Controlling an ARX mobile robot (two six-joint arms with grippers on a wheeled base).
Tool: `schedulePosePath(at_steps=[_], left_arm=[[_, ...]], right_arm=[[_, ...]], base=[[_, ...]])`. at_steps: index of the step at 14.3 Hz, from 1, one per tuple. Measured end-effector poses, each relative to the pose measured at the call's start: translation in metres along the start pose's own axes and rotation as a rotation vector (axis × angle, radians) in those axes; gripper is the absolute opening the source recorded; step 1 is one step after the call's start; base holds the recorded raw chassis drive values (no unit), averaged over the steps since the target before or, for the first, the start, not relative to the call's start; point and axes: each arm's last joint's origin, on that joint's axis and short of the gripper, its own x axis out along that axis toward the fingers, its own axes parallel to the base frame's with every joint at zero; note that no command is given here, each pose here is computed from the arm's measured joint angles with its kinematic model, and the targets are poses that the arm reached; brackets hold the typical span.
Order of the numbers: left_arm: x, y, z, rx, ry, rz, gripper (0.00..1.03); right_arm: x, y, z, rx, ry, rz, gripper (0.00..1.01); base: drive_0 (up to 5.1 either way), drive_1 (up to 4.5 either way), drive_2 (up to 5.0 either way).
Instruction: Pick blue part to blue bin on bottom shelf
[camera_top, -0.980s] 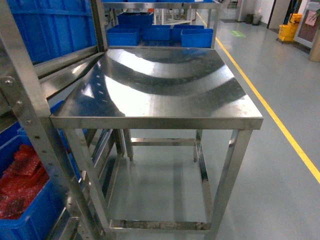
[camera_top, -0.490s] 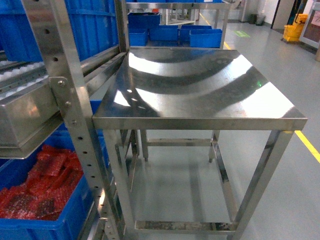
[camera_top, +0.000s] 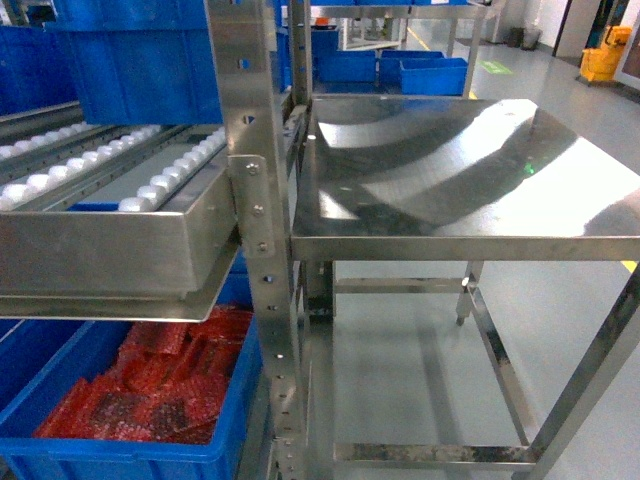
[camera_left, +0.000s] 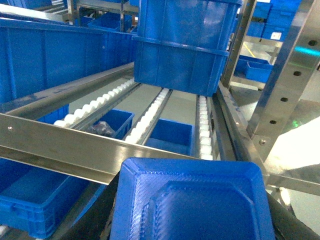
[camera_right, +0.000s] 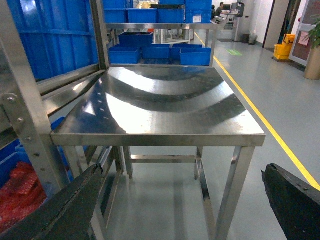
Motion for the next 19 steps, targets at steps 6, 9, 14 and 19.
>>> schedulePosePath(at_steps=[6,9,14,19], left_arm=[[0.0000,0.0000,0.0000,0.000,0.000,0.000,0.43],[-0.0001,0.0001,-0.0001,0.001,0.001,0.000,0.43],[-0.0002,0.0001,0.0000,0.000,0.000,0.000,0.43],[-0.0002,0.0001,0.0000,0.000,0.000,0.000,0.43]], right_arm=[[0.0000,0.0000,-0.0001,0.000,0.001,0.000,0.98],[0.0000,0.0000,0.0000,0.000,0.000,0.000,0.98],[0.0000,0.0000,-0.0001,0.000,0.001,0.000,0.98],[0.0000,0.0000,0.0001,0.000,-0.002,0.000,0.98]], base=[[-5.0,2.36,2.4],[-4.9,2.43,2.4],[-4.9,2.45,2.5],[-4.9,2.43,2.4]])
